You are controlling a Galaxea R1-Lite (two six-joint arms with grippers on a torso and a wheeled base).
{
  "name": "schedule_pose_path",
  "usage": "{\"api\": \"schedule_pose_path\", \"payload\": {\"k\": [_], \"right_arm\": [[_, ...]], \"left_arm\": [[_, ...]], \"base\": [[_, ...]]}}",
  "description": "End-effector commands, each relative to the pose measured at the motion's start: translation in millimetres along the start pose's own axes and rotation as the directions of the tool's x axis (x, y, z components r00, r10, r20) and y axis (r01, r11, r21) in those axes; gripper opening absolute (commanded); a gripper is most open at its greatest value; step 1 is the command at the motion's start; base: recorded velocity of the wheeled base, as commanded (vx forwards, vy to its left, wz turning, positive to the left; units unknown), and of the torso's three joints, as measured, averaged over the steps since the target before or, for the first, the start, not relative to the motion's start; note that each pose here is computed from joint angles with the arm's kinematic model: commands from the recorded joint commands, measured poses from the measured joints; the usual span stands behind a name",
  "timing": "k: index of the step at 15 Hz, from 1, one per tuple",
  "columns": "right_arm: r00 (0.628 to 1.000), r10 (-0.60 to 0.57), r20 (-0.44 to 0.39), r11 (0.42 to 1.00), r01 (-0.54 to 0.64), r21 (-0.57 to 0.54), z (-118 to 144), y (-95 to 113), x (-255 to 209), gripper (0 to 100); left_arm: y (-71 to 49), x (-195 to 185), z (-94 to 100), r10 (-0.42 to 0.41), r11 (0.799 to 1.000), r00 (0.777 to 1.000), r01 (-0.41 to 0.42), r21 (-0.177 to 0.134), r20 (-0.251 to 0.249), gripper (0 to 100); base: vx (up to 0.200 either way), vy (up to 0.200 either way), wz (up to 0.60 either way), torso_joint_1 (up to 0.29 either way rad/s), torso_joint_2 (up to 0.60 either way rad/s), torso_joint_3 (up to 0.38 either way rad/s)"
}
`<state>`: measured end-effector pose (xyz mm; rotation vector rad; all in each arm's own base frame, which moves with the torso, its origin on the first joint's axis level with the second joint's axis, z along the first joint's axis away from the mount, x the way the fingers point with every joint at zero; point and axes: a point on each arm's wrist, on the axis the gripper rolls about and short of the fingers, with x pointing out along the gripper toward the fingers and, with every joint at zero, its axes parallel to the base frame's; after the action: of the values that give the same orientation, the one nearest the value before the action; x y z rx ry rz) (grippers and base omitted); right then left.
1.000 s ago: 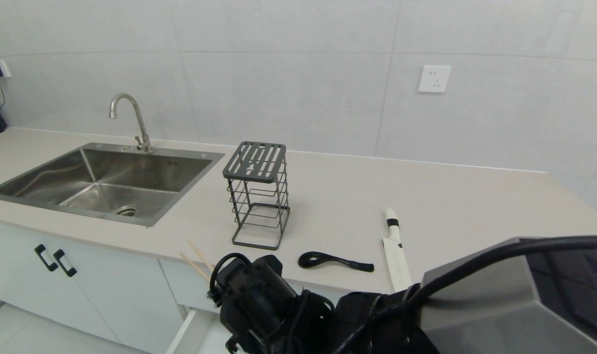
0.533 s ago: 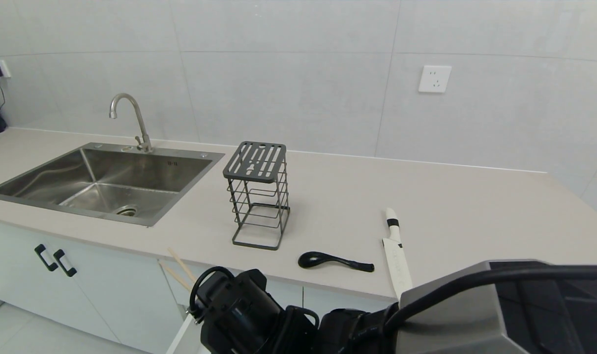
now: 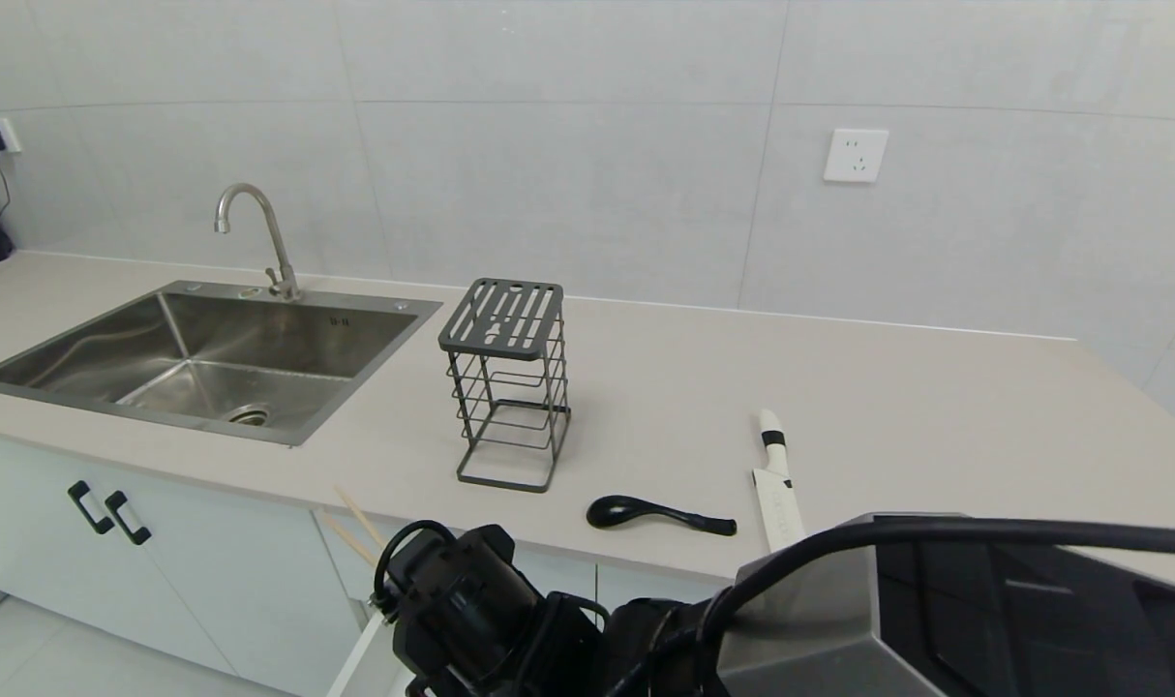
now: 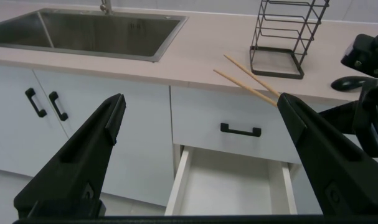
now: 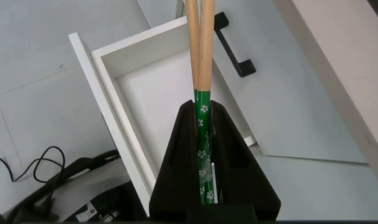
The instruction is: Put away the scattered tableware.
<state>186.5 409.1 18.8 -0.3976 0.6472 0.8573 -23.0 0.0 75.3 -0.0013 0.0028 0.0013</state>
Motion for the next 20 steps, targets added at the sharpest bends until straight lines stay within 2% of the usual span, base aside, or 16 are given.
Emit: {"api": "schedule_pose_path", "payload": {"k": [1,3,6,8,9,13,15,17,20], "right_arm": [[1.000,-0.002,0.000,1.000,0.002,0.002,-0.5,-0.6,4.1,0],[1.000,-0.008,-0.001,1.000,0.008,-0.002,-0.6,-0.9,3.2,0],[0.999,-0.037,0.002,0.999,0.037,0.029,6.0,-22.9,-8.2,0],[0.998,-0.044,-0.036,0.999,0.045,0.022,-4.3,-27.7,-15.8,0],[0.997,-0.041,-0.063,0.999,0.041,-0.006,-13.9,-25.1,-16.0,0],[0.996,-0.037,-0.079,0.999,0.035,-0.033,-20.4,-22.0,-4.0,0],[0.998,-0.029,-0.059,0.999,0.026,-0.037,-15.6,-15.1,1.8,0],[0.997,-0.028,-0.074,0.998,0.024,-0.054,-21.0,-11.3,6.6,0],[0.998,-0.027,-0.064,0.998,0.024,-0.052,-19.0,-8.8,14.5,0]], "left_arm": [[0.0,0.1,-0.1,0.000,1.000,1.000,0.000,0.000,-0.002,100],[0.0,0.1,-0.1,0.000,1.000,1.000,0.000,0.000,-0.002,100],[0.0,0.1,-0.1,0.000,1.000,1.000,0.000,0.000,-0.002,100],[0.0,0.1,-0.1,0.000,1.000,1.000,0.000,0.000,-0.002,100],[0.0,0.1,-0.1,0.000,1.000,1.000,0.000,0.000,-0.002,100],[0.0,0.1,-0.1,0.000,1.000,1.000,0.000,0.000,-0.002,100],[0.0,0.1,-0.1,0.000,1.000,1.000,0.000,0.000,-0.002,100],[0.0,0.1,-0.1,0.000,1.000,1.000,0.000,0.000,-0.002,100],[0.0,0.1,-0.1,0.000,1.000,1.000,0.000,0.000,-0.002,100]], "base": [[0.000,0.000,0.00,0.000,0.00,0.000],[0.000,0.000,0.00,0.000,0.00,0.000],[0.000,0.000,0.00,0.000,0.00,0.000],[0.000,0.000,0.00,0.000,0.00,0.000],[0.000,0.000,0.00,0.000,0.00,0.000],[0.000,0.000,0.00,0.000,0.00,0.000],[0.000,0.000,0.00,0.000,0.00,0.000],[0.000,0.000,0.00,0.000,0.00,0.000],[0.000,0.000,0.00,-0.124,0.30,0.186]]}}
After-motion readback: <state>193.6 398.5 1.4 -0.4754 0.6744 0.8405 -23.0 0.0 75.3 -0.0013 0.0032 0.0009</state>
